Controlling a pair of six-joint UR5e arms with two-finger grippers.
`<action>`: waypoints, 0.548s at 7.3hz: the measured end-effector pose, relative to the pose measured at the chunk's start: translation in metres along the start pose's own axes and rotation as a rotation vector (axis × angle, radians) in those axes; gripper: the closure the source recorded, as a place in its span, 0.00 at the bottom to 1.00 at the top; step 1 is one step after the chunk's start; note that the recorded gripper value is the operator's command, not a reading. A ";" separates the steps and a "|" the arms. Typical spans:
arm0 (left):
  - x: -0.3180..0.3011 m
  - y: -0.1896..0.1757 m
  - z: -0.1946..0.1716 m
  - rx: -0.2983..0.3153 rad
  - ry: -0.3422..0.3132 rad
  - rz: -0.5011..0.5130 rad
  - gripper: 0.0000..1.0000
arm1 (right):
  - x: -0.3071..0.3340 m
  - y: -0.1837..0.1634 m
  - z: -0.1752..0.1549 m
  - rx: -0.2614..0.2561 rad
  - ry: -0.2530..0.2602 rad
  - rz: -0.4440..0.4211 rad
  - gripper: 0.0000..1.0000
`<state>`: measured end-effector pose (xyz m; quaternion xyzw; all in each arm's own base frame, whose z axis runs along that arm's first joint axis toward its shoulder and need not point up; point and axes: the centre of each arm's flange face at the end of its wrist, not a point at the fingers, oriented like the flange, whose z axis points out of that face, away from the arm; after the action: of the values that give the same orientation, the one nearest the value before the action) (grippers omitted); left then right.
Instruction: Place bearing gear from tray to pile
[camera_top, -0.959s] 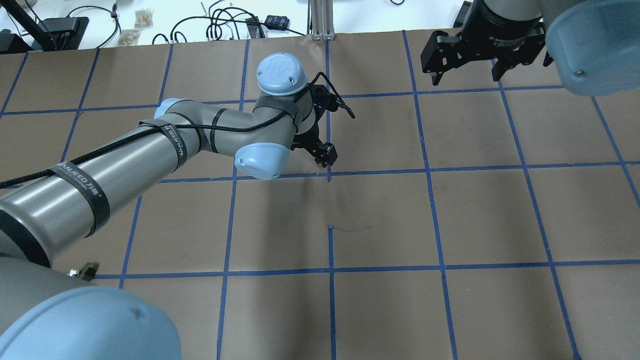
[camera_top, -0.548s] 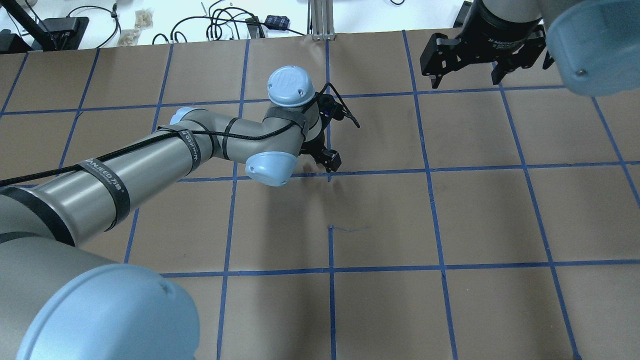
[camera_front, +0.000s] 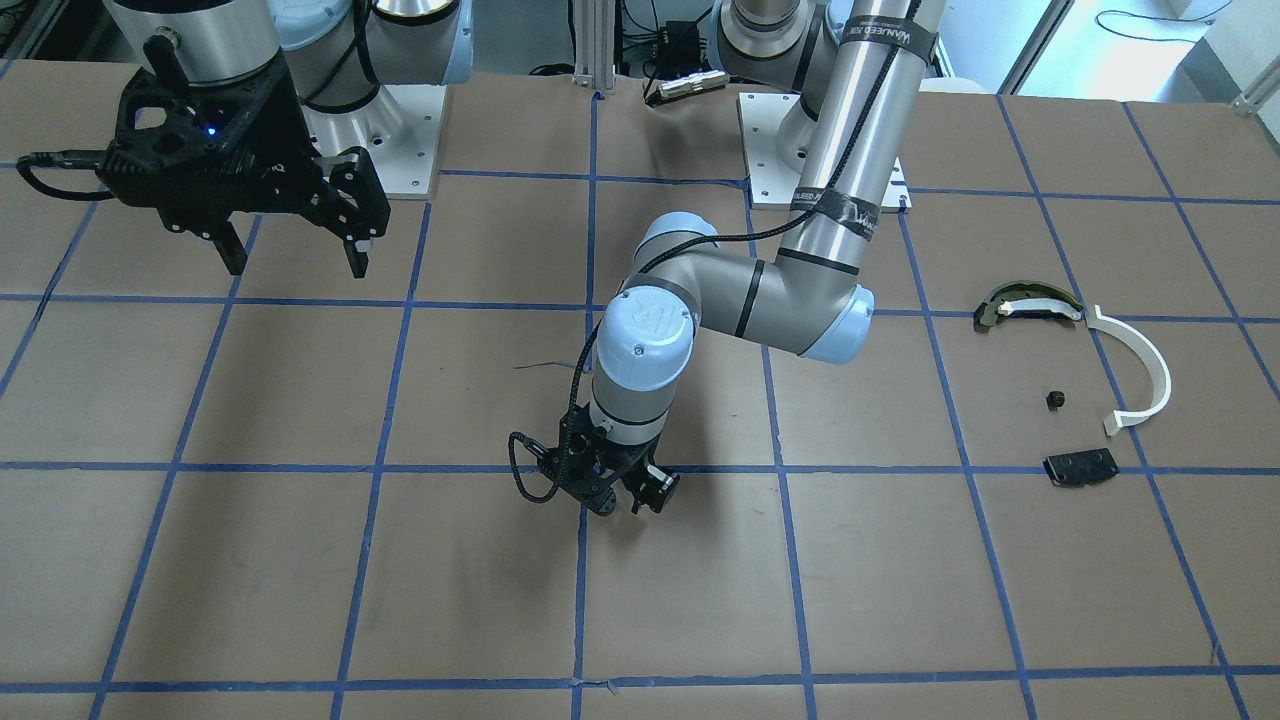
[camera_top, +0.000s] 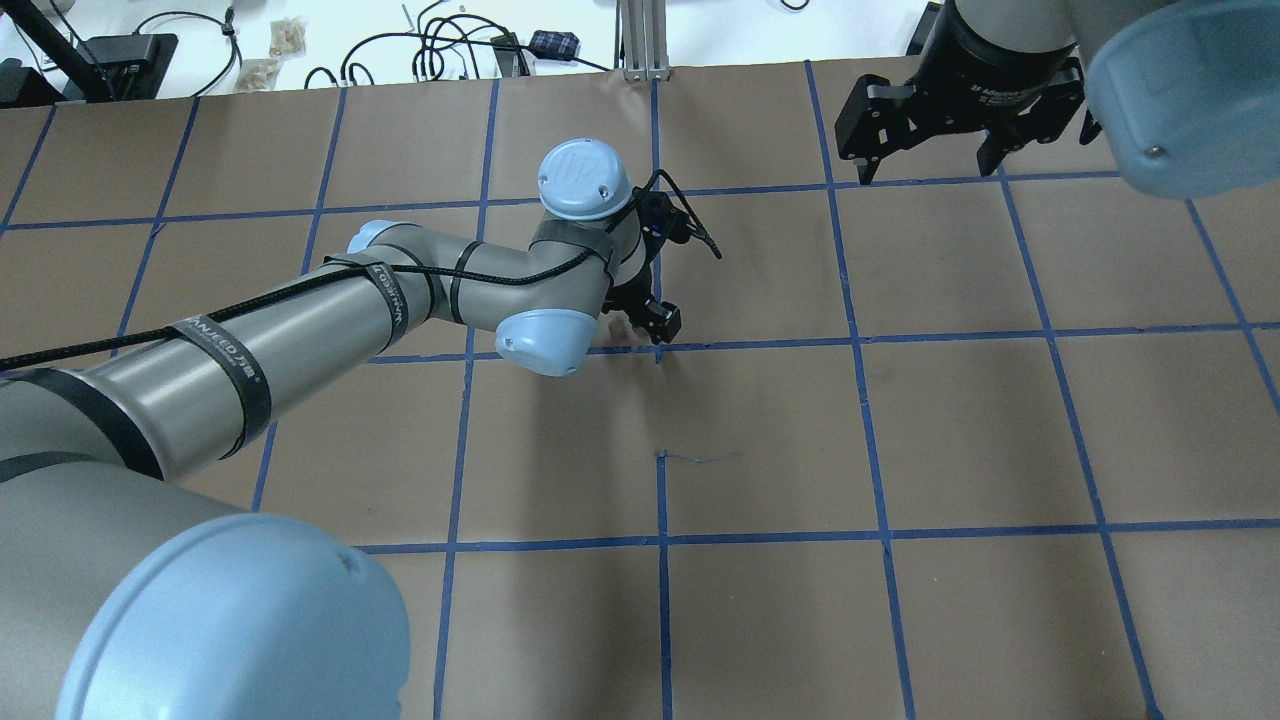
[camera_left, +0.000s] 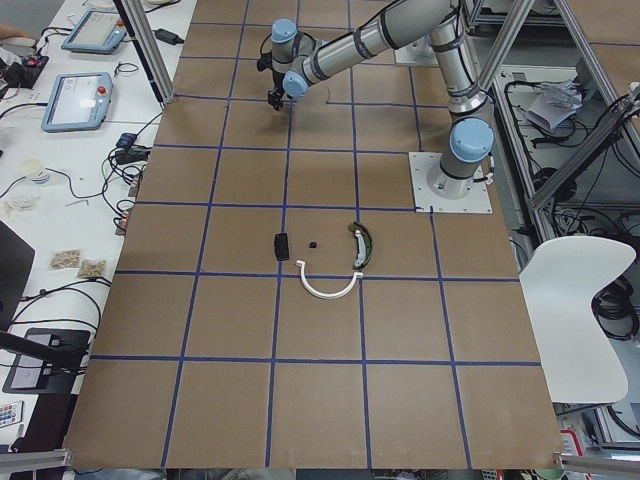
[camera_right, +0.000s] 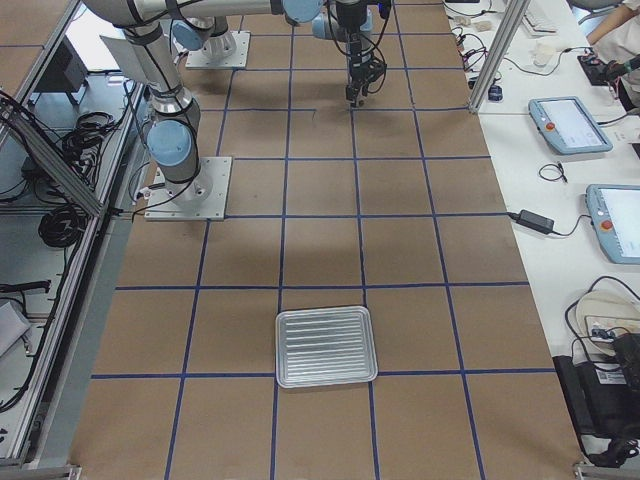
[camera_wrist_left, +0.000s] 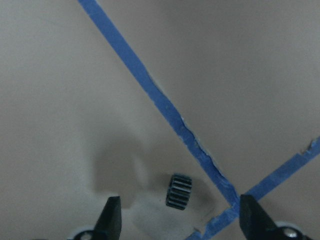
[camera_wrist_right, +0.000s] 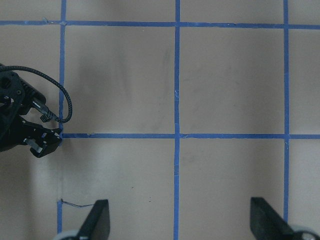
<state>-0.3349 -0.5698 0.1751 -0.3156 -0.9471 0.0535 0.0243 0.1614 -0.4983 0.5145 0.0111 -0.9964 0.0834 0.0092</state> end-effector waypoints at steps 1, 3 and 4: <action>0.000 0.000 0.001 0.004 0.000 0.008 0.52 | -0.002 0.000 0.000 0.001 -0.018 0.000 0.00; 0.002 0.000 0.005 0.003 0.003 0.017 1.00 | -0.004 0.000 -0.001 -0.001 -0.033 -0.002 0.00; 0.002 0.000 0.005 0.003 0.003 0.020 1.00 | -0.003 0.000 -0.001 -0.002 -0.031 -0.002 0.00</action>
<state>-0.3372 -0.5688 0.1705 -0.3252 -0.9437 0.0546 0.0258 0.1648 -0.4984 0.5155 0.0134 -0.9965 0.0823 -0.0059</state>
